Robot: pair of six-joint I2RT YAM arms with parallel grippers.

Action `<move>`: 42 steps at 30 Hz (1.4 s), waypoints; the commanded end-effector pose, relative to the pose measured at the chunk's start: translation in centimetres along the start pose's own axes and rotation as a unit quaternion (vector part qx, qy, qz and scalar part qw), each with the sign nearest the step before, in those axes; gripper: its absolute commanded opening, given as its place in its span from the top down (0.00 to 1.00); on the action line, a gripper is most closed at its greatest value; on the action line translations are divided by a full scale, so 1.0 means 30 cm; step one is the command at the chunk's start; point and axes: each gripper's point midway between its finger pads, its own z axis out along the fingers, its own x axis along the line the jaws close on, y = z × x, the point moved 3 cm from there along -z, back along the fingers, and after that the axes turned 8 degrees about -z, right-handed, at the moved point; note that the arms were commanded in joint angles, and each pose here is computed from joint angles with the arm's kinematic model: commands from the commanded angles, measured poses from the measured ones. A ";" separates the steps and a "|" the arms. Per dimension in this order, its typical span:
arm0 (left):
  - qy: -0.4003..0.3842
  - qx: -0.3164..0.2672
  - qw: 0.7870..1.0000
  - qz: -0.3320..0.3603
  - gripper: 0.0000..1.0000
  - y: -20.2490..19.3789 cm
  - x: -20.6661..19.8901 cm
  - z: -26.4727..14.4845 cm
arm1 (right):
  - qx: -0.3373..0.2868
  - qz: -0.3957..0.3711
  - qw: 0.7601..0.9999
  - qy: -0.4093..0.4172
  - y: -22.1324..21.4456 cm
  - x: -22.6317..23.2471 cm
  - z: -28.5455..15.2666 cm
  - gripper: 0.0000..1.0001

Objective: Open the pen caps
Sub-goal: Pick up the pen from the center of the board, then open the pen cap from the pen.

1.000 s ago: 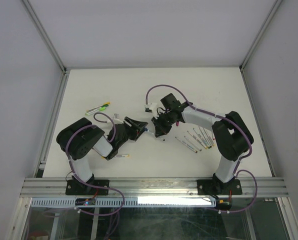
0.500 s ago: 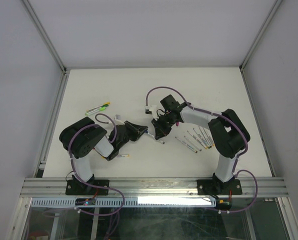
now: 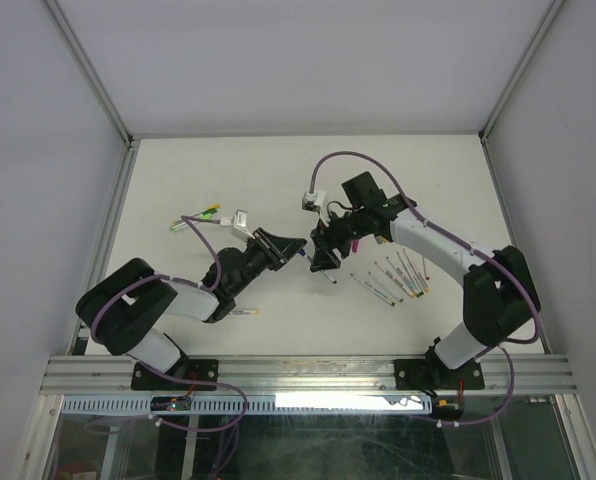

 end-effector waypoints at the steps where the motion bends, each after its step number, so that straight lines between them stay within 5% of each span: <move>1: -0.095 -0.009 0.993 0.073 1.00 0.013 -0.168 -0.011 | -0.053 -0.049 0.997 0.029 0.076 0.072 -0.057 0.38; 12: -0.120 -0.034 0.988 0.092 1.00 0.039 -0.263 -0.022 | -0.037 -0.023 0.998 0.043 0.057 0.082 -0.003 0.56; 19: -0.105 -0.083 0.986 0.096 1.00 0.094 -0.277 -0.028 | -0.020 -0.018 0.998 0.052 0.050 0.097 0.026 0.99; 31: -0.038 -0.332 0.937 0.101 1.00 0.554 -0.359 -0.156 | -0.005 -0.008 0.996 0.085 0.015 0.115 0.051 1.00; 35: -0.054 -0.344 0.931 0.110 1.00 0.613 -0.415 -0.181 | 0.001 -0.015 0.996 0.085 0.007 0.117 0.046 1.00; 42: -0.040 -0.285 0.948 0.137 1.00 0.538 -0.375 -0.217 | 0.041 -0.027 0.998 0.046 -0.041 0.105 0.016 1.00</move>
